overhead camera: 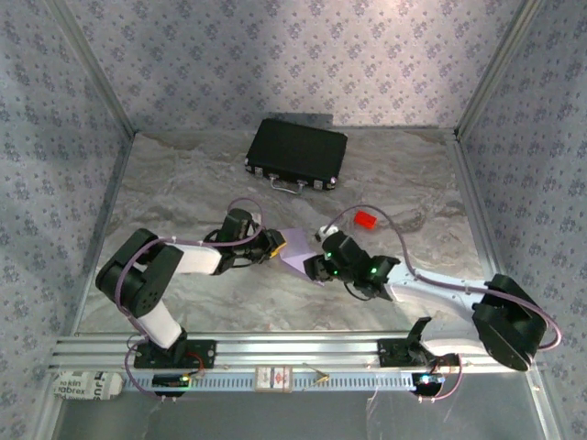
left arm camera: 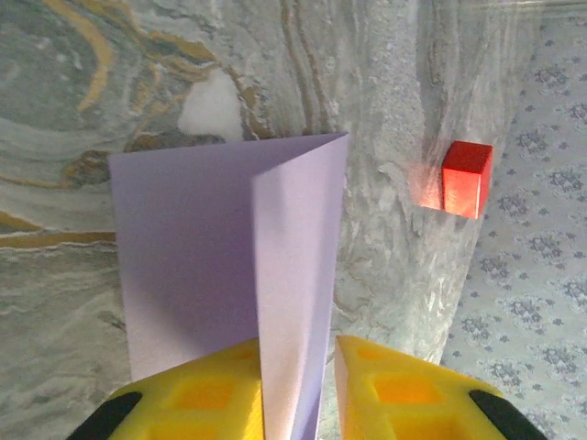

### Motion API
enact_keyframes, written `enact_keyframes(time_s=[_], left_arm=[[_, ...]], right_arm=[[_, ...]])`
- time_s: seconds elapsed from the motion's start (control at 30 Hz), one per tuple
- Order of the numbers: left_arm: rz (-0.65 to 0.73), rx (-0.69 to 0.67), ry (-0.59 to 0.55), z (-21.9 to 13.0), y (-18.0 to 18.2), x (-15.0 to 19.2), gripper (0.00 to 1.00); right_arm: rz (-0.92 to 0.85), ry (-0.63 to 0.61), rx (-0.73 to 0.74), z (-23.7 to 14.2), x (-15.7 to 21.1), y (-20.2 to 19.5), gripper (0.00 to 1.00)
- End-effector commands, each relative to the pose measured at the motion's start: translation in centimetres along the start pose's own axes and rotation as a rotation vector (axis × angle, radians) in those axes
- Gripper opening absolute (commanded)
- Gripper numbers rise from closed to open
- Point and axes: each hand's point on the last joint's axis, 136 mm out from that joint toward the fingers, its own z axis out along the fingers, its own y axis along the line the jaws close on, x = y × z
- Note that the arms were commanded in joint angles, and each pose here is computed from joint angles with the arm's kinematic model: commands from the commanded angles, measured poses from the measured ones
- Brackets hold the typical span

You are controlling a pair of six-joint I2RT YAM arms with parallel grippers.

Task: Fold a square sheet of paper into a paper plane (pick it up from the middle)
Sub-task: Fourth fold the wing at the center of the table.

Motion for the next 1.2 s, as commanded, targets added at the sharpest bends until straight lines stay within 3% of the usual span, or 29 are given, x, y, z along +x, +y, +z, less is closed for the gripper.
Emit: enact_keyframes(time_s=[0.0,0.4,1.17], left_arm=[[0.030,0.044,0.020,-0.5,-1.3,0.3,0.24],[0.022,0.048,0.056,-0.9,-1.2,0.2,0.11],[0.027,0.052,0.069,-0.9,-1.5,0.1,0.06]], right_arm=[[-0.217,-0.054,0.075,0.8,0.1,0.5,0.54],[-0.473,-0.010,0.209,3.4,2.3,1.2,0.50],[-0.488,-0.008,0.280,4.7,2.7,0.3,0.31]])
